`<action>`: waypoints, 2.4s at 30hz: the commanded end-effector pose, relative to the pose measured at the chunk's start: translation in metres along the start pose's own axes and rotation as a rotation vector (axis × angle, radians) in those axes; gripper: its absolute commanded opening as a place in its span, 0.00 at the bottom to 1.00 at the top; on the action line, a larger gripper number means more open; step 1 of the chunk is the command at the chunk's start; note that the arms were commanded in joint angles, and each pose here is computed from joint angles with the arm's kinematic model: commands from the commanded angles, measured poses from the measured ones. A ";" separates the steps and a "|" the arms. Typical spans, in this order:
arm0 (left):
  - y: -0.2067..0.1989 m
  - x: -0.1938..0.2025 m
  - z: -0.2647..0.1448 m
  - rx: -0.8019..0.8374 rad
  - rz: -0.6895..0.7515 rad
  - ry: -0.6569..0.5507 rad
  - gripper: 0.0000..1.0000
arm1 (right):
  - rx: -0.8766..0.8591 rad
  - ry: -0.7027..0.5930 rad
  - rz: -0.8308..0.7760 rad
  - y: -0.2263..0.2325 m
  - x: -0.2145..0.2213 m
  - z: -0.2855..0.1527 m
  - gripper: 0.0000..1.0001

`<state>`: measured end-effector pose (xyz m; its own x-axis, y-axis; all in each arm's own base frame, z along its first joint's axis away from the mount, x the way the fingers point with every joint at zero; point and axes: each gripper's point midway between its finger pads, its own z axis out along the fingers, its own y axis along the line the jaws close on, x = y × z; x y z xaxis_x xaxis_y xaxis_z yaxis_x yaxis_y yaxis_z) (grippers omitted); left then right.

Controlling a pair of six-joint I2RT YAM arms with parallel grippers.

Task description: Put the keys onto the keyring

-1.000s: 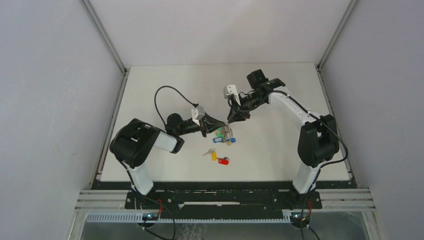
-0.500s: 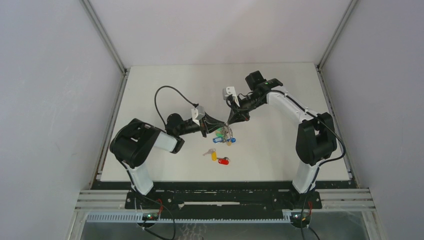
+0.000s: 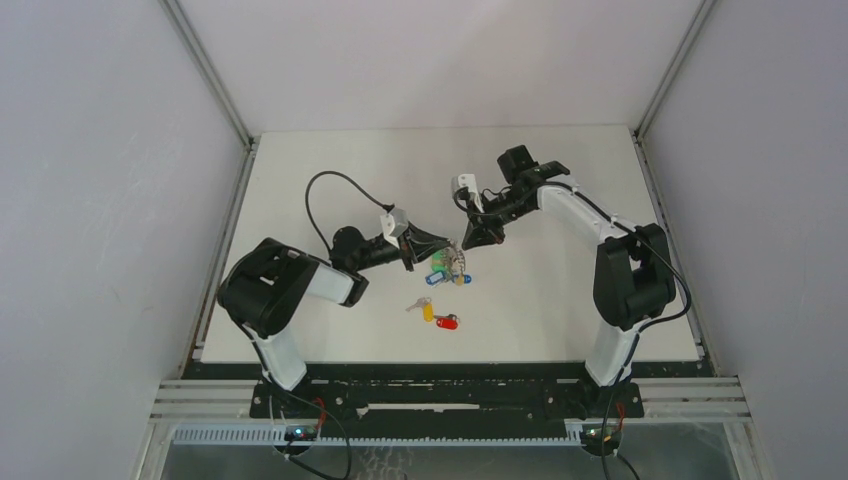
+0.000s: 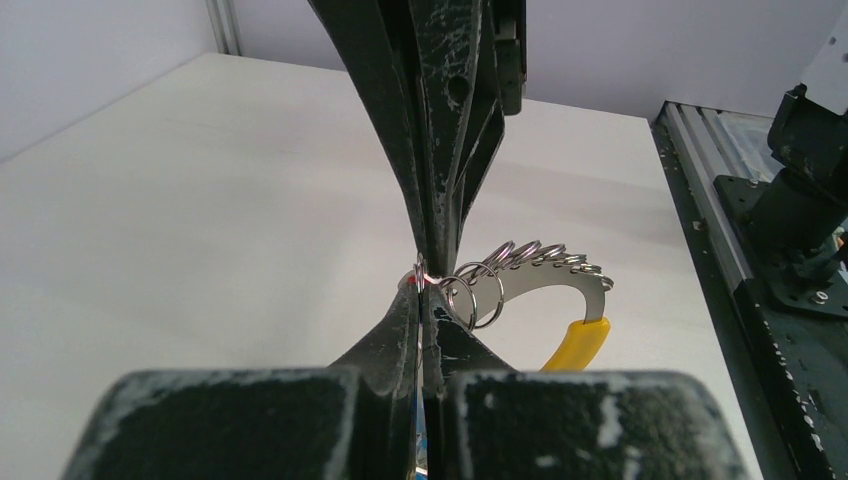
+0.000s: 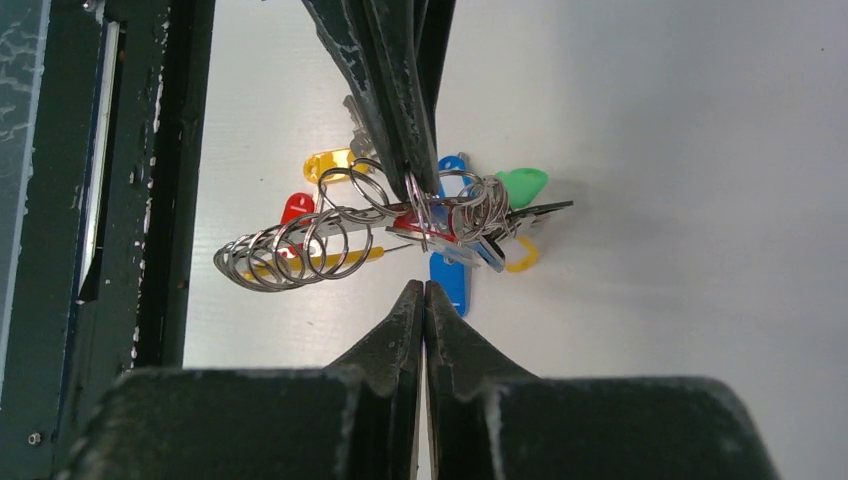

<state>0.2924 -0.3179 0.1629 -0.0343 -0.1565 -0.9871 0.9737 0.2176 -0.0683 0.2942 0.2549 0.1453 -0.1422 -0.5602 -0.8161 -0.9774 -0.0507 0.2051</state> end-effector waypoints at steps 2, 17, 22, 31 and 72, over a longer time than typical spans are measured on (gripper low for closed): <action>-0.001 -0.038 0.003 -0.007 0.091 -0.092 0.00 | 0.037 -0.010 0.002 -0.006 -0.007 0.001 0.00; -0.010 -0.026 0.006 0.084 0.084 -0.057 0.00 | 0.012 -0.088 -0.175 0.008 -0.042 -0.010 0.20; -0.011 -0.026 0.006 0.085 0.082 -0.055 0.00 | -0.014 -0.077 -0.179 0.011 -0.042 -0.003 0.20; -0.012 -0.027 0.005 0.088 0.083 -0.058 0.00 | -0.018 -0.063 -0.171 0.009 -0.041 -0.001 0.12; -0.009 -0.034 0.002 0.049 0.091 -0.074 0.00 | 0.101 -0.114 -0.108 -0.001 -0.032 -0.008 0.00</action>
<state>0.2832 -0.3182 0.1710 -0.0217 -0.1540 -0.9878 0.9837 0.1733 -0.0487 0.2964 0.2647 0.1423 -0.1335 -0.5193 -0.8441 -0.9859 -0.0174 0.1667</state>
